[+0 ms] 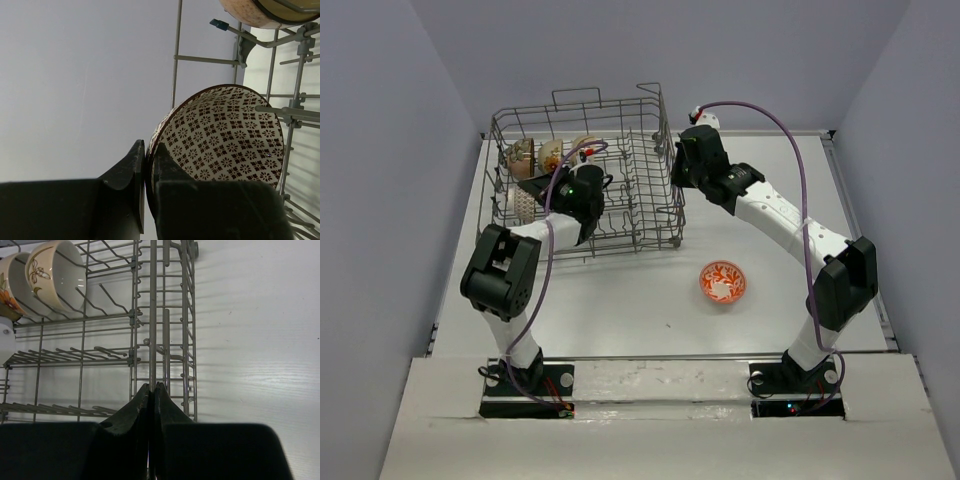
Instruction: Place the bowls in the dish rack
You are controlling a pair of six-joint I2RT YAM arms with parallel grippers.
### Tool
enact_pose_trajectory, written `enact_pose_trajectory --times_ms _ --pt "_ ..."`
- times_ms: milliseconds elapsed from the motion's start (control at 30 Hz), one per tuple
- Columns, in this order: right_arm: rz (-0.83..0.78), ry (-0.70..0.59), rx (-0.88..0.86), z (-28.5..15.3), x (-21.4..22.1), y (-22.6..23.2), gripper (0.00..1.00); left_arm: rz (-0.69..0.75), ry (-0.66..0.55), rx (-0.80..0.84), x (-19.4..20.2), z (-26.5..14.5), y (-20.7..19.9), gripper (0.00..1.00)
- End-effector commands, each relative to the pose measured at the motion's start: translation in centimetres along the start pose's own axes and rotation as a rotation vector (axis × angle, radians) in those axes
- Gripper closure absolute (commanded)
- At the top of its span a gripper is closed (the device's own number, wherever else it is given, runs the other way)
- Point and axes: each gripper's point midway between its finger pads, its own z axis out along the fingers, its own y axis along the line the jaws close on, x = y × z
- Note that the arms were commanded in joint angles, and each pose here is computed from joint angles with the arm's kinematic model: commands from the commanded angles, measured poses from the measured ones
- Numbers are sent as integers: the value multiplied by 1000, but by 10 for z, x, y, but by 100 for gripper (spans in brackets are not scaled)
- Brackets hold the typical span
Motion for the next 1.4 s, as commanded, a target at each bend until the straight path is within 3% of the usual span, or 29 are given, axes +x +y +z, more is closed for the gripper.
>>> enact_pose_trajectory --times_ms 0,233,533,1000,1367 --pt "3 -42 -48 -6 -18 11 99 -23 -56 46 -14 -11 -26 100" --pt "2 -39 -43 -6 -16 10 99 -2 -51 87 -18 -9 -46 100" --pt "0 -39 -43 -7 -16 9 98 -6 -39 126 -22 -8 -61 89" --pt "-4 -35 -41 -5 -13 9 98 -121 -63 218 -38 -11 -61 53" --pt "-7 -32 -37 -4 -11 8 98 -235 5 339 -41 -6 -73 49"
